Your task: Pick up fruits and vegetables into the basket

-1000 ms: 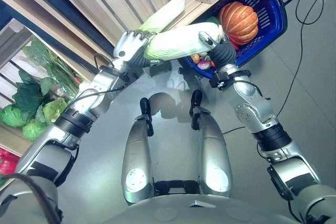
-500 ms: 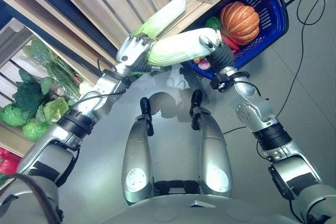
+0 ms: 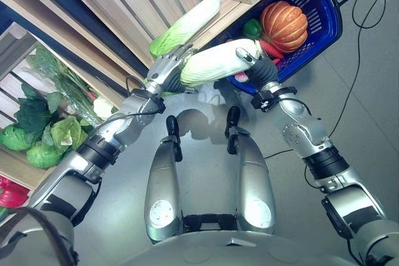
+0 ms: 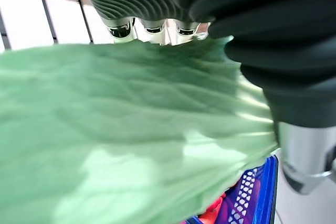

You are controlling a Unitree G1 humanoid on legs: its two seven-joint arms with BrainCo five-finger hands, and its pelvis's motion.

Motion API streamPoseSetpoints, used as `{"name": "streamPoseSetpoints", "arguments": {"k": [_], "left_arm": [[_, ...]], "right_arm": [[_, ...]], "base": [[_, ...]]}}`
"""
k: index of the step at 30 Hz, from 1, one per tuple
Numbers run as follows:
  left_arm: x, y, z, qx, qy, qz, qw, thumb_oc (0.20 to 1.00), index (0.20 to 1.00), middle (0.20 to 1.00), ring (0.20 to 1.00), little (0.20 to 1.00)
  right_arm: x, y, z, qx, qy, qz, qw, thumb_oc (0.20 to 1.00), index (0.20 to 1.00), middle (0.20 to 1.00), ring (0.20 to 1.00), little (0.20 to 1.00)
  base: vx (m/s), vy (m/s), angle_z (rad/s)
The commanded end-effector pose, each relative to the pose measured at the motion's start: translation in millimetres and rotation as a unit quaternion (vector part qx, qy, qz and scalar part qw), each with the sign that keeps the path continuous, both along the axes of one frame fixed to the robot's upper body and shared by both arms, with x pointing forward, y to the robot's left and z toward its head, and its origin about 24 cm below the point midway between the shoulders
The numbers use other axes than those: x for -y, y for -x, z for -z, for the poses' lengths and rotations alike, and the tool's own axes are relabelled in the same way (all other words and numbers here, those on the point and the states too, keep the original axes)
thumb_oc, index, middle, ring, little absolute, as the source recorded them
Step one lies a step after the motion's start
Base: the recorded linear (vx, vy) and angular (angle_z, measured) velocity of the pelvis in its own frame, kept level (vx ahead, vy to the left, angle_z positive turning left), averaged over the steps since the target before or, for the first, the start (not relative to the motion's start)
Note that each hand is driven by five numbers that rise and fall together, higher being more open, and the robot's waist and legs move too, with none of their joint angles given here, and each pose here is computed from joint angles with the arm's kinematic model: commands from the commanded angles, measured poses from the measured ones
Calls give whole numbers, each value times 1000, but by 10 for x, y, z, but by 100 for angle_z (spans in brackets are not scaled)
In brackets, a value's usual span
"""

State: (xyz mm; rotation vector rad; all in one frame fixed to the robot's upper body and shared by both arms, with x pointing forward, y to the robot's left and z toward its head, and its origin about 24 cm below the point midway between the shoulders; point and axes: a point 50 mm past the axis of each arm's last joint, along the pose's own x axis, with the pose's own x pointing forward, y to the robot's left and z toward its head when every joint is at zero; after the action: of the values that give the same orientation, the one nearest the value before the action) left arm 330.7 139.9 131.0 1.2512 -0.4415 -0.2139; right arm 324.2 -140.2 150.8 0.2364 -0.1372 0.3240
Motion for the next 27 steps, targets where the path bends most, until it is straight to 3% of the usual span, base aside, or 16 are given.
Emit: {"name": "streamPoseSetpoints", "arguments": {"k": [1,16,27], "left_arm": [[-145,221,386,-83,22,-19,996,1000,1000,1000,1000,1000],[-893,640,977,-167,107,-158,967,1000,1000,1000,1000,1000],[-1038,942,1079,-148,209,-169,952,1000,1000,1000,1000,1000]], "right_arm": [[109,286,-982,238,-99,-29,966,200,200,200,200,200],[844,577,-1319,362,-98,115,920,200,200,200,200,200],[1258,786,-1281,390,-78,255,882,200,200,200,200,200]], "base": [[0,0,0],[-6,-4,-3],[-1,-31,0]]}}
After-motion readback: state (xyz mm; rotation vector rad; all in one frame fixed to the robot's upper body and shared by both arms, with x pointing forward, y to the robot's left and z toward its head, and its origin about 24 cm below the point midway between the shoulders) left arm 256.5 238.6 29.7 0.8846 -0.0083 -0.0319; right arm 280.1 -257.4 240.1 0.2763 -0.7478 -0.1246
